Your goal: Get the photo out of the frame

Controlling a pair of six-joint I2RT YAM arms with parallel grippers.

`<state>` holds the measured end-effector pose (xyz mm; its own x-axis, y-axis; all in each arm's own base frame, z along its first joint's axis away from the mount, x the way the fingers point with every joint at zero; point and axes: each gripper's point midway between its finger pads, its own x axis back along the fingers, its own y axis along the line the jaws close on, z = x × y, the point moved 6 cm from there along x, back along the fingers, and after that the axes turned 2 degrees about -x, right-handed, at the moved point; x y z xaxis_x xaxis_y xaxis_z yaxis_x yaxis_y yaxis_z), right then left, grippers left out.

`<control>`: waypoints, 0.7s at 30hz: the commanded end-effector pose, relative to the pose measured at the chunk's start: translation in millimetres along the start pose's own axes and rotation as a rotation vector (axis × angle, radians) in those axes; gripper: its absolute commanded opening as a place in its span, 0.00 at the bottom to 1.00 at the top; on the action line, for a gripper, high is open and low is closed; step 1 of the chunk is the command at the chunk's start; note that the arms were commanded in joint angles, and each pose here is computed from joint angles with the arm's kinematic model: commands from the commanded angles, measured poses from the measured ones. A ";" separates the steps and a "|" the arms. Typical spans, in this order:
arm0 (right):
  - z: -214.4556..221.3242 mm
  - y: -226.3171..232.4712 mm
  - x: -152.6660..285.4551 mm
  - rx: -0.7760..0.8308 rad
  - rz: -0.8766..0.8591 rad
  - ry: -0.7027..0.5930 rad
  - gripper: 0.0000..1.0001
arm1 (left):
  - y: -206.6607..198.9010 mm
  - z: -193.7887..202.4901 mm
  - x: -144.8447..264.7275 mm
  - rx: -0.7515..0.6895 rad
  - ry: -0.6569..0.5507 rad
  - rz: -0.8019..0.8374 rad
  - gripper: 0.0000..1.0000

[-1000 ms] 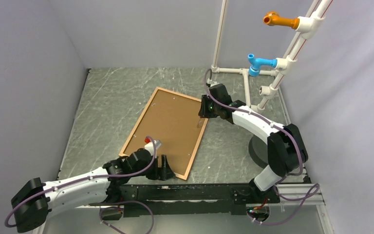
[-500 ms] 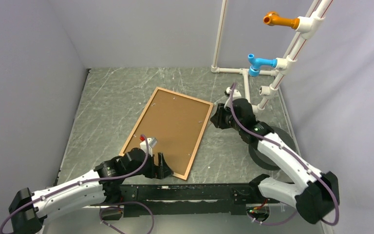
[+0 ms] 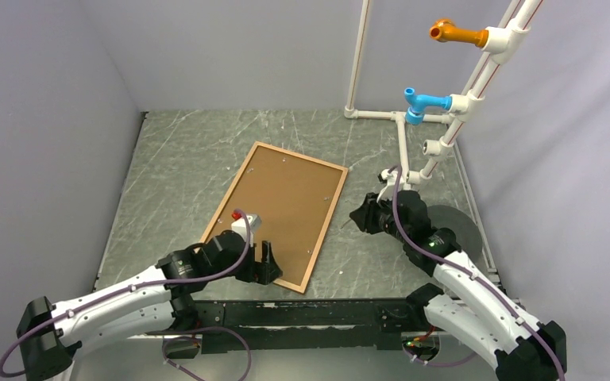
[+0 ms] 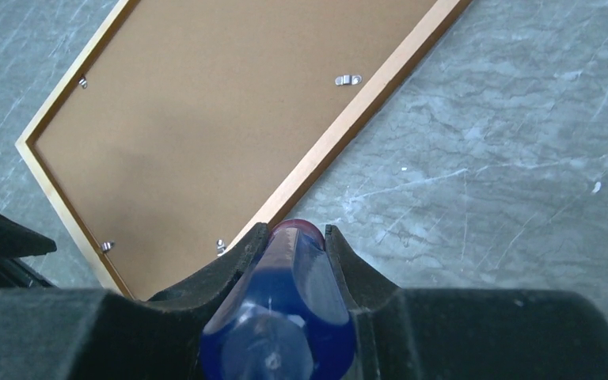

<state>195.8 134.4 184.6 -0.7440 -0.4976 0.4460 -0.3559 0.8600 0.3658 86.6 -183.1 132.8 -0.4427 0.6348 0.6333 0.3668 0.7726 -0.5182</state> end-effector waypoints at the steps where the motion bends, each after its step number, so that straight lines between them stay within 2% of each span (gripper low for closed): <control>1: -9.3 6.6 1.0 -0.032 -0.053 -0.094 0.00 | -3.7 -12.7 0.2 -0.074 -0.014 -0.029 0.91; 4: -7.7 6.5 4.0 -0.040 -0.058 -0.110 0.00 | -5.3 -14.7 -4.5 -0.155 0.017 -0.031 0.90; 8: -6.6 6.1 7.4 -0.037 -0.057 -0.111 0.00 | -12.6 -14.6 -15.9 -0.340 0.041 0.066 0.89; 12: -6.7 6.2 11.7 -0.036 -0.059 -0.119 0.00 | -29.8 -8.4 -23.2 -0.633 0.054 0.128 0.89; 16: -6.0 5.3 15.4 -0.031 -0.054 -0.120 0.02 | -43.8 -0.8 -30.4 -0.921 0.004 0.163 0.89; 19: -5.0 4.6 17.7 -0.030 -0.047 -0.115 0.00 | -47.2 -0.9 -37.8 -1.027 -0.051 0.175 0.89; 21: -4.9 4.5 19.5 -0.034 -0.045 -0.117 0.00 | -47.4 -0.7 -42.8 -1.058 -0.038 0.168 0.88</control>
<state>182.0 129.1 187.7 -0.7701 -0.5172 0.3734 -0.3656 0.8375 0.4060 72.2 -231.0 120.2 -0.2770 0.7106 0.6468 0.9327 0.3607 0.0032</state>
